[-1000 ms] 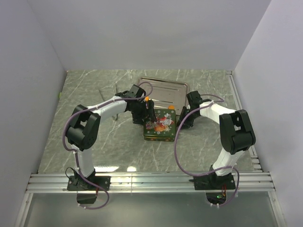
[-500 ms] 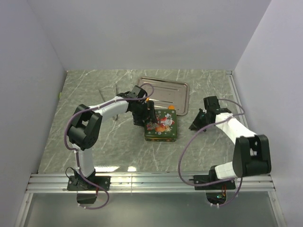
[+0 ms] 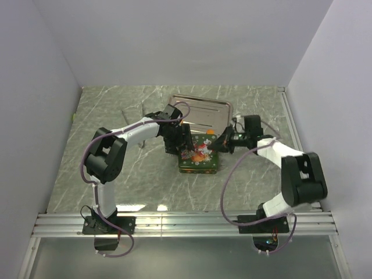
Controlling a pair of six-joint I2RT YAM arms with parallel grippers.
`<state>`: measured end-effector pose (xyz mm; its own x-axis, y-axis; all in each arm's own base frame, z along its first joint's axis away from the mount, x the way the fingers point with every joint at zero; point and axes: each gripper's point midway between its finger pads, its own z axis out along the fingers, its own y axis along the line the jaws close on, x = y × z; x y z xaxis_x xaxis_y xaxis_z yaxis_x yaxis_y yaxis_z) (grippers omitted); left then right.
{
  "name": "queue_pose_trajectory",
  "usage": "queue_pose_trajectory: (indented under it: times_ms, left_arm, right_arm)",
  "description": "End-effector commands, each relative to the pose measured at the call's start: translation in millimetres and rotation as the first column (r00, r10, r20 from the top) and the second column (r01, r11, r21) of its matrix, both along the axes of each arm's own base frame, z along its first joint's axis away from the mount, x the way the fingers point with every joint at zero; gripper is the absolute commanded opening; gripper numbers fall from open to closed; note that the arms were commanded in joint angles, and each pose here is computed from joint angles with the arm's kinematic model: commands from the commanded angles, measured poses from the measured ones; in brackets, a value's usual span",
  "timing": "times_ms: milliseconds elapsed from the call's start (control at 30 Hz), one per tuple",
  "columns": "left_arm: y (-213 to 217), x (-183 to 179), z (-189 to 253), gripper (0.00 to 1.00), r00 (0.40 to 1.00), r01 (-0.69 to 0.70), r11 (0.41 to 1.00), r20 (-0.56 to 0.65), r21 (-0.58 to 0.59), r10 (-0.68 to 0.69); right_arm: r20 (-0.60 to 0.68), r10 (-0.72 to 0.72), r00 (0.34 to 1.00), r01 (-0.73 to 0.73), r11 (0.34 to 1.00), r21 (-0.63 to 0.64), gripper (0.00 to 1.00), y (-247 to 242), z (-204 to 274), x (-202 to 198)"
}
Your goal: Pack the cookies
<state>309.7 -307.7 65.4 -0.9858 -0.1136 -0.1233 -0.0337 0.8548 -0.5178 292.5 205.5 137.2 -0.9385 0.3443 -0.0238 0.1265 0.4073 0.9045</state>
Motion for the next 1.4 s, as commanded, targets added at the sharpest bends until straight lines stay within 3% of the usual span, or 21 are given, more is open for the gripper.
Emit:
queue_pose_trajectory:
  times_ms: [0,100,367,867,1033,1233,1367]
  left_arm:
    - [-9.0,5.5,6.7,0.83,1.000,-0.008,1.000,0.018,-0.006,0.008]
    - [-9.8,3.9,8.2,0.83,1.000,-0.010,1.000,0.022,-0.007,0.011]
    - [-5.1,1.0,9.3,0.83,0.999,-0.022,1.000,0.027,-0.002,0.022]
    - [3.7,4.1,10.3,0.89,0.998,-0.022,0.998,0.057,0.052,0.019]
    - [9.8,5.9,15.7,0.99,0.996,-0.030,0.997,0.084,0.072,0.024]
    - [20.4,10.2,29.3,0.99,0.990,-0.050,0.995,0.135,0.092,0.037]
    - [30.8,12.9,47.2,0.99,0.982,-0.071,0.992,0.181,0.105,0.051]
  right_arm:
    - [-0.132,0.072,0.989,-0.073,0.997,-0.003,0.00,-1.3,-42.4,-26.2]
    - [-0.239,-0.008,0.971,0.008,1.000,-0.001,0.00,-14.3,-79.0,-40.1]
    - [-0.263,-0.047,0.964,0.044,0.999,-0.016,0.00,-19.4,-92.8,-47.3]
    - [0.052,-0.023,0.998,0.027,0.997,-0.076,0.01,-22.1,38.0,-1.4]
    - [0.099,-0.026,0.995,0.033,0.997,-0.069,0.13,-22.3,62.0,-2.9]
    - [0.132,-0.032,0.991,0.044,0.995,-0.089,0.30,-25.4,73.8,-8.6]
    - [0.145,-0.031,0.989,0.049,0.991,-0.124,0.35,-29.6,77.7,-15.5]
